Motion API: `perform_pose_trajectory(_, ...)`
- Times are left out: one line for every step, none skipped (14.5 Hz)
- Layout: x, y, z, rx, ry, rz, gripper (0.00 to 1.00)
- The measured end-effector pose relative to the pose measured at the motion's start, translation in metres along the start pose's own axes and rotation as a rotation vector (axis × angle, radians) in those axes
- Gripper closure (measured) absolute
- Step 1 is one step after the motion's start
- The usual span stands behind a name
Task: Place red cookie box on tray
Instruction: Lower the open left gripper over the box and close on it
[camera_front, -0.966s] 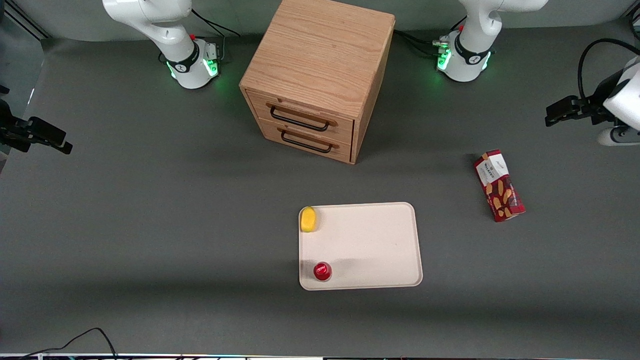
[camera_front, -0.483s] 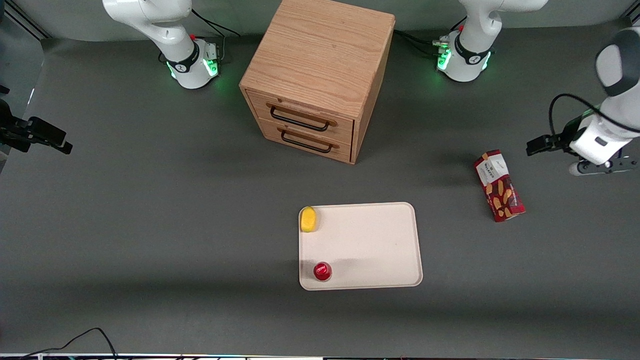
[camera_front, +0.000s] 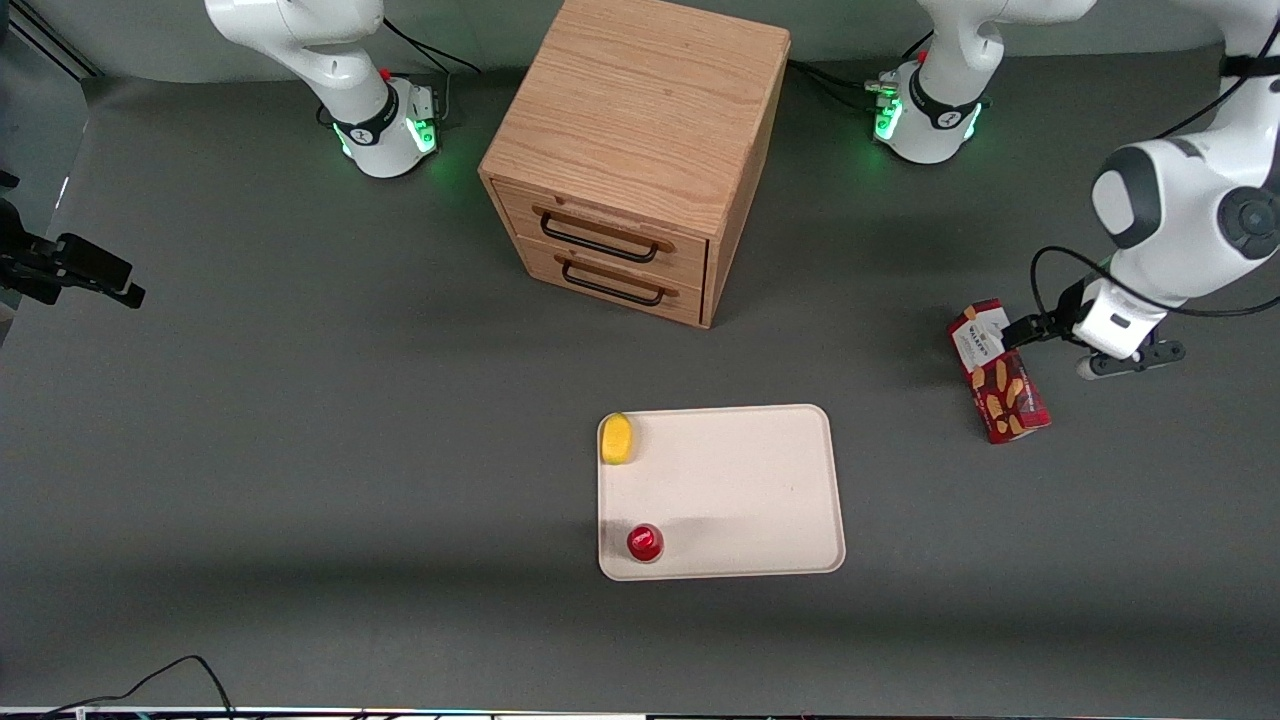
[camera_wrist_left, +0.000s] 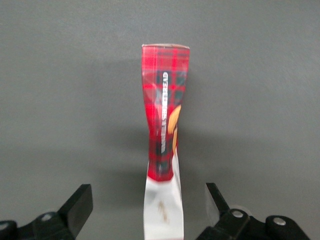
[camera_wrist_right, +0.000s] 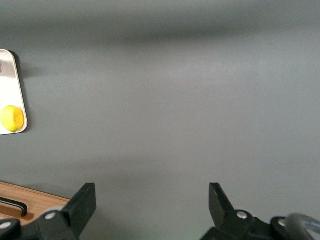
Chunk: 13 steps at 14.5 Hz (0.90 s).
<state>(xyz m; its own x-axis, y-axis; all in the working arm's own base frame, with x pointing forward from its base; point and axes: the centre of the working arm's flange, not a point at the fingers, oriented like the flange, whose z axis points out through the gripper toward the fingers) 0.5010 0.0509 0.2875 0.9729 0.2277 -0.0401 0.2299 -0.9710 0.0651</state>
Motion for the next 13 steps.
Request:
perform_pose_trajectory(0.002, 0.001, 0.011, -0.003, 0.005, -0.010, 0.00)
perform_pose_trajectory(0.004, 0.003, 0.020, 0.000, 0.015, -0.014, 0.00)
perform_pose_trajectory(0.006, 0.005, 0.027, 0.004, 0.028, -0.014, 0.00)
perform_pose_trajectory(0.008, 0.007, 0.034, 0.009, 0.038, -0.012, 0.01)
perform_pose_trajectory(0.009, 0.009, 0.041, 0.011, 0.045, -0.014, 0.02)
perform_pose_trajectory(0.009, 0.012, 0.045, 0.006, 0.049, -0.020, 0.11)
perform_pose_trajectory(0.009, 0.014, 0.049, 0.001, 0.048, -0.025, 0.25)
perform_pose_trajectory(0.009, 0.016, 0.050, -0.002, 0.047, -0.028, 0.36)
perform_pose_trajectory(0.009, 0.017, 0.051, -0.004, 0.047, -0.029, 0.46)
perform_pose_trajectory(0.009, 0.016, 0.051, -0.005, 0.048, -0.031, 0.56)
perform_pose_trajectory(0.009, 0.016, 0.051, -0.006, 0.048, -0.033, 0.68)
perform_pose_trajectory(0.009, 0.016, 0.050, -0.007, 0.048, -0.034, 0.78)
perform_pose_trajectory(0.008, 0.017, 0.050, -0.009, 0.047, -0.034, 0.87)
